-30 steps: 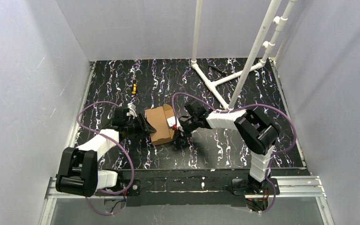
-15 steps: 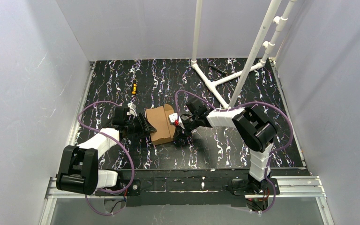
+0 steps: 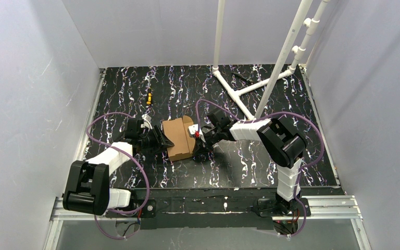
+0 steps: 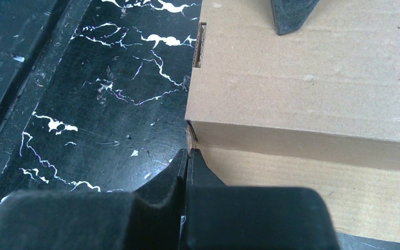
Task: Fold the paper box
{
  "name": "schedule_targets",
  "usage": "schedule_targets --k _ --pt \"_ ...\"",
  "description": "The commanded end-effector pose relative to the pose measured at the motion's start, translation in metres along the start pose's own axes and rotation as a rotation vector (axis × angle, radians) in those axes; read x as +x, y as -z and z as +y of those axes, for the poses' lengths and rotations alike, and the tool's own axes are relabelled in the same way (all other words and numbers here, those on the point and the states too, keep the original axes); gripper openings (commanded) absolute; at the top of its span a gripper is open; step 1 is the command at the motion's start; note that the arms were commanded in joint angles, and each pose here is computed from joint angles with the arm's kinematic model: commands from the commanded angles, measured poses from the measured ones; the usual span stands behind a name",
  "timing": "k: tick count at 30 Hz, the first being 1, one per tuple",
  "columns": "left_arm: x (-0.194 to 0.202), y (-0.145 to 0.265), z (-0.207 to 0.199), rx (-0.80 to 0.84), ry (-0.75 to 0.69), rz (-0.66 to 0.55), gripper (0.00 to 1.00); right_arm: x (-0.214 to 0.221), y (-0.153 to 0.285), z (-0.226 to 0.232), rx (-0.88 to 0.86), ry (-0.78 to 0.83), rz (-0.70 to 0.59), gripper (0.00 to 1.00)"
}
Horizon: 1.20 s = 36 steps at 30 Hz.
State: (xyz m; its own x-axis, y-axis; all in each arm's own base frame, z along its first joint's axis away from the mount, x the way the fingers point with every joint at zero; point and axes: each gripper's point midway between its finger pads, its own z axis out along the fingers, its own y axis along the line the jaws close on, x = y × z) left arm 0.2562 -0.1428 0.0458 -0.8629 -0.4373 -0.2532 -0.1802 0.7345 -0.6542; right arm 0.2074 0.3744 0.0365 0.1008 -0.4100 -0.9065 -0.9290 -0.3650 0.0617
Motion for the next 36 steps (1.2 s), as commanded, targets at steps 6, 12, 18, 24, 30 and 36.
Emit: schedule_targets --k 6,12,18,24,30,36 --pt "0.002 -0.002 0.02 -0.086 0.008 0.002 0.47 0.037 -0.008 0.02 -0.044 -0.173 0.071 0.01" --pt "0.002 -0.003 0.023 -0.094 0.016 0.007 0.47 0.036 -0.006 0.02 -0.042 -0.182 0.064 0.01" --pt "0.002 -0.003 0.021 -0.086 0.017 0.014 0.47 0.027 -0.004 0.013 -0.022 -0.203 0.063 0.01" --pt "0.003 -0.003 0.018 -0.072 0.025 0.017 0.46 0.015 0.0 0.007 0.006 -0.182 0.069 0.01" --pt "0.002 -0.003 0.016 -0.067 0.031 0.02 0.46 0.009 -0.003 0.005 0.014 -0.15 0.114 0.01" --pt "0.003 -0.004 0.016 -0.064 0.039 0.02 0.46 -0.002 -0.004 0.004 0.031 -0.087 0.143 0.01"
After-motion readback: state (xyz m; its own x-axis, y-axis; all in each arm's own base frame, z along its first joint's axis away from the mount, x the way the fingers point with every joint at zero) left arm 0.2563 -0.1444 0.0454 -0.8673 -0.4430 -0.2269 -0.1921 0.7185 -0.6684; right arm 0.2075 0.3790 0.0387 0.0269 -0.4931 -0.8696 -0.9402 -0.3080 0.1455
